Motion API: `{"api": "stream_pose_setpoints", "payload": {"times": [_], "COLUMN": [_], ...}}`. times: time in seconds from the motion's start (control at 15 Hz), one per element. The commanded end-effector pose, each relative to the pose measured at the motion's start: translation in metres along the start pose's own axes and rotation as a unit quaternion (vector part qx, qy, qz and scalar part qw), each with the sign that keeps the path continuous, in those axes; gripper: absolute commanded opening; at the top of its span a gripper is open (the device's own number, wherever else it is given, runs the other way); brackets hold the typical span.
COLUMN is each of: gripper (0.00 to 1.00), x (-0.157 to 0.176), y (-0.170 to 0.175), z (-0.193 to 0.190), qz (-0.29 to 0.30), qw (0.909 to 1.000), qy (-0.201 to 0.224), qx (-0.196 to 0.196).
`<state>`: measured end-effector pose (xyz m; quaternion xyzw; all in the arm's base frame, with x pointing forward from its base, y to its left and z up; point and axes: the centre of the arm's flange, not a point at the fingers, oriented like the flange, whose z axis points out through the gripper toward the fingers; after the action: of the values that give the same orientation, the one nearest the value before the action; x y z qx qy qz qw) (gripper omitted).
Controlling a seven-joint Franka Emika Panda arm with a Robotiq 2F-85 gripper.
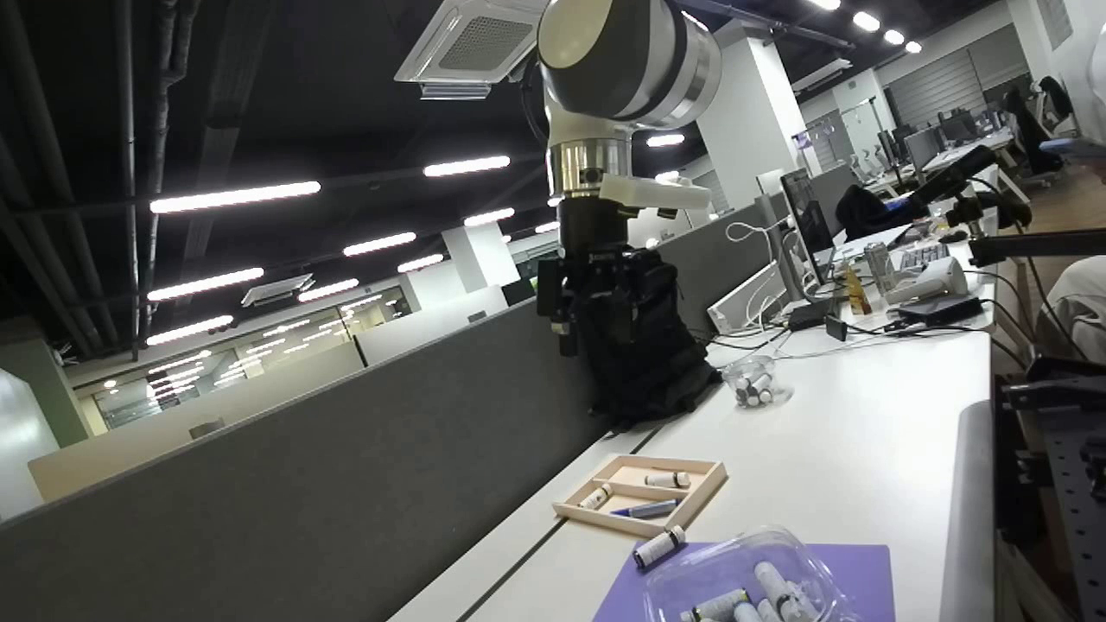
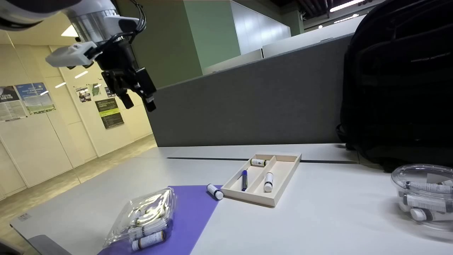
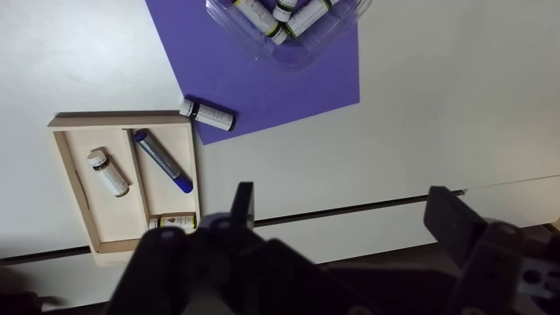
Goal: Move the bottle from the mat to the tray
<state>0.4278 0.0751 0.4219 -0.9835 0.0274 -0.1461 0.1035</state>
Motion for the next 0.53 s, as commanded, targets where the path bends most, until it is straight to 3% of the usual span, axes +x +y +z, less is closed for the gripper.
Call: {"api": "stream_pose_setpoints", "payload": {"times": [0.0, 0.27, 0.47], "gripper": [1.00, 1.00, 1.00], "x": [0.000, 0.016, 0.042], "y": [0.000, 0.004, 0.006], "z": [0.000, 0.013, 0.040], "qz": [0.000, -0.024, -0.075], "qw": [1.0000, 0.9997, 0.9964], "qy": [0.000, 0.008, 0.024], "qx": [0.000, -0.002, -0.032]}}
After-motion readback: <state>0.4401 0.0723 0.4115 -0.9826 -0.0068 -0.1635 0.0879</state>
